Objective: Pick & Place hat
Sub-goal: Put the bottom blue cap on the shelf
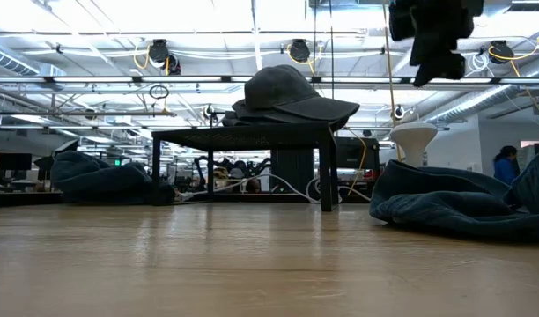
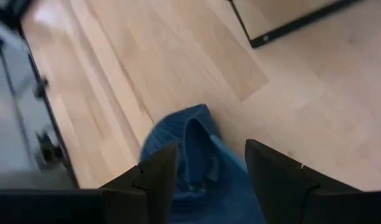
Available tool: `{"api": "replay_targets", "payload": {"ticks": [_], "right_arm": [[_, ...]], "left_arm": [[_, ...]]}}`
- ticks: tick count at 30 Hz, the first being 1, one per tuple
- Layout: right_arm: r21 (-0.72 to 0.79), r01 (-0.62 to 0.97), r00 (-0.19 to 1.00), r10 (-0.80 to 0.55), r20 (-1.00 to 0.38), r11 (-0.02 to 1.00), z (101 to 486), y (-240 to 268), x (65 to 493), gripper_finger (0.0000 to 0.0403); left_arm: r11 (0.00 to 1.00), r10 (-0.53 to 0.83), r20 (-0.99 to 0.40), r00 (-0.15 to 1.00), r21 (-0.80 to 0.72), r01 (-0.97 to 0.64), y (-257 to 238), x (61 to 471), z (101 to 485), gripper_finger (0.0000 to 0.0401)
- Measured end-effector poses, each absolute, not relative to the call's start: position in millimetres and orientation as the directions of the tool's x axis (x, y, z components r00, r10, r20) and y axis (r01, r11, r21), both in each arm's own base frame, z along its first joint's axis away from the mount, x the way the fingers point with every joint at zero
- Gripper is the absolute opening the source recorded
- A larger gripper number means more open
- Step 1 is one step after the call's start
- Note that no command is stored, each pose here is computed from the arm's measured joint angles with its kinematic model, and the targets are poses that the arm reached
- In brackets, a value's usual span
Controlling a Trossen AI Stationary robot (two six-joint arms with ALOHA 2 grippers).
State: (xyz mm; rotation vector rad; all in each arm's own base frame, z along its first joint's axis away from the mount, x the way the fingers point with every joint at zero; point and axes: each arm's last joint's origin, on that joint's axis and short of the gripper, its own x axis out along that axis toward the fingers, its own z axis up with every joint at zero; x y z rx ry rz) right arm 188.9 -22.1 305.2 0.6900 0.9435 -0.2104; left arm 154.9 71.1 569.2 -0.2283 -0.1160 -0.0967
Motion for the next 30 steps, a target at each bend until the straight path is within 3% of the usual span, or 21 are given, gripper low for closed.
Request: {"api": "replay_targets", "payload": {"ticks": [9, 19, 30], "right_arm": [[0.250, 0.174, 0.460, 0.146, -0.876, 0.953, 320, -23, 195, 0.0180], [0.205, 0.059, 0.307, 0.177, -0.935, 0.977, 286, -22, 193, 0.0180], [0.240, 0.010, 0.253, 0.230, -0.940, 0.971, 235, -23, 208, 0.0180]], "left_arm": [[0.958, -0.105, 0.115, 0.988, -0.253, 0.132, 67, 157, 568, 0.0268], [0.944, -0.178, 0.110, 0.978, -0.260, 0.201, 62, 158, 568, 0.0258], [0.942, -0.176, 0.086, 0.981, -0.275, 0.194, 63, 158, 565, 0.0254]]}}
